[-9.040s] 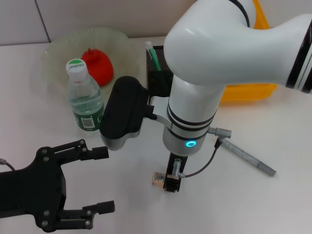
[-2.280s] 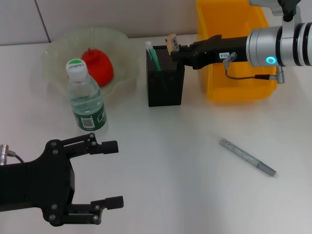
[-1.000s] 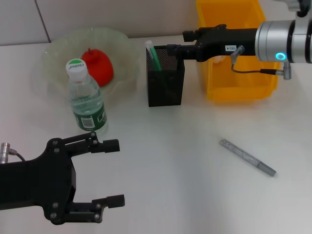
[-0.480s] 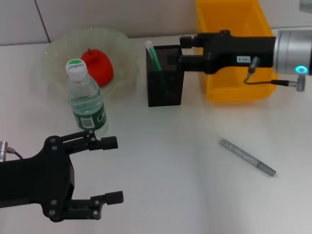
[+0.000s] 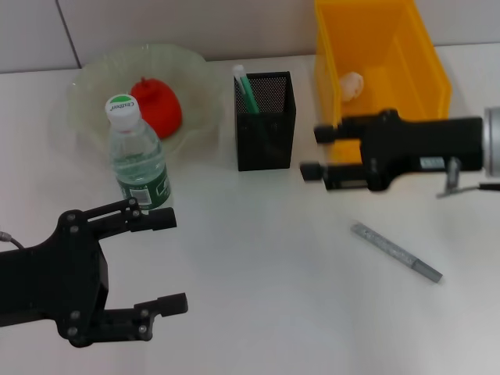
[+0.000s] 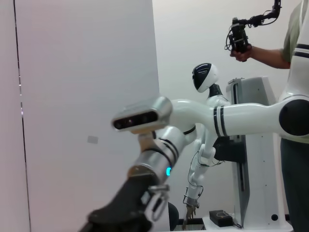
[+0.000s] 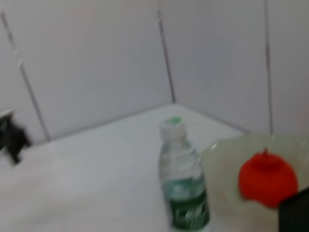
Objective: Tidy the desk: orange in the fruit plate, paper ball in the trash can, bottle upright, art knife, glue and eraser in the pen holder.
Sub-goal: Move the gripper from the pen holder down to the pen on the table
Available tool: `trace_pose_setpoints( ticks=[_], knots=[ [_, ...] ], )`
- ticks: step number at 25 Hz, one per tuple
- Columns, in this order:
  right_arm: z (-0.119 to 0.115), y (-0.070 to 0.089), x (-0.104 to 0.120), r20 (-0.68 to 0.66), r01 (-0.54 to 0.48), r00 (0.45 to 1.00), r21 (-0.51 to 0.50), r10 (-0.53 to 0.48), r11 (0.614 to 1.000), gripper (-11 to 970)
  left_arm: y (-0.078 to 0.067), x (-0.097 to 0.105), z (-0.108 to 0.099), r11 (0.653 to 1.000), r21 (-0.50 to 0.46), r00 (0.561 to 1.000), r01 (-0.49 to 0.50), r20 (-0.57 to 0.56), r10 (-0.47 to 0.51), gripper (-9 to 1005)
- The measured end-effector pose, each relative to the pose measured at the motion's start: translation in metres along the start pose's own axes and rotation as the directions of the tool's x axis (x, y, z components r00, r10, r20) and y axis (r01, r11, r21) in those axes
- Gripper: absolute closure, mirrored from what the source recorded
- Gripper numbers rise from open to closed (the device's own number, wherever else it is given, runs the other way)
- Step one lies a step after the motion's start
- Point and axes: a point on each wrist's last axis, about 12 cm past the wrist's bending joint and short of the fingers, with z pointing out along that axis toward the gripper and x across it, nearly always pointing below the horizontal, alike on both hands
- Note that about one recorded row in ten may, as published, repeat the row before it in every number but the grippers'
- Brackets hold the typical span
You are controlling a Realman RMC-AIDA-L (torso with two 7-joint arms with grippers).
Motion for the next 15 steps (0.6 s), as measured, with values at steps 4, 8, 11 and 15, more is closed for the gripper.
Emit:
trace_pose_setpoints(
  ticks=[4,8,11,15],
  knots=[
    [-0.006,0.008,0.003,-0.075,0.015,0.997,-0.018,-0.016,1.000,281,0.000,0.001,0.000,1.000,-0.001,1.000,0.006,0.002,-0.006,195],
    [-0.012,0.016,0.006,-0.157,-0.003,0.988,-0.051,-0.005,0.999,281,0.000,0.001,0.000,1.000,0.000,1.000,0.009,0.003,-0.009,195],
    [-0.015,0.017,0.008,-0.198,-0.021,0.980,-0.044,0.012,0.999,281,0.000,0.001,0.001,1.000,0.002,1.000,0.009,0.000,-0.009,195],
    [-0.021,0.016,0.007,-0.269,-0.038,0.963,0.003,0.038,0.999,281,0.001,0.001,0.001,1.000,0.002,1.000,0.008,0.000,-0.008,195]
  ],
)
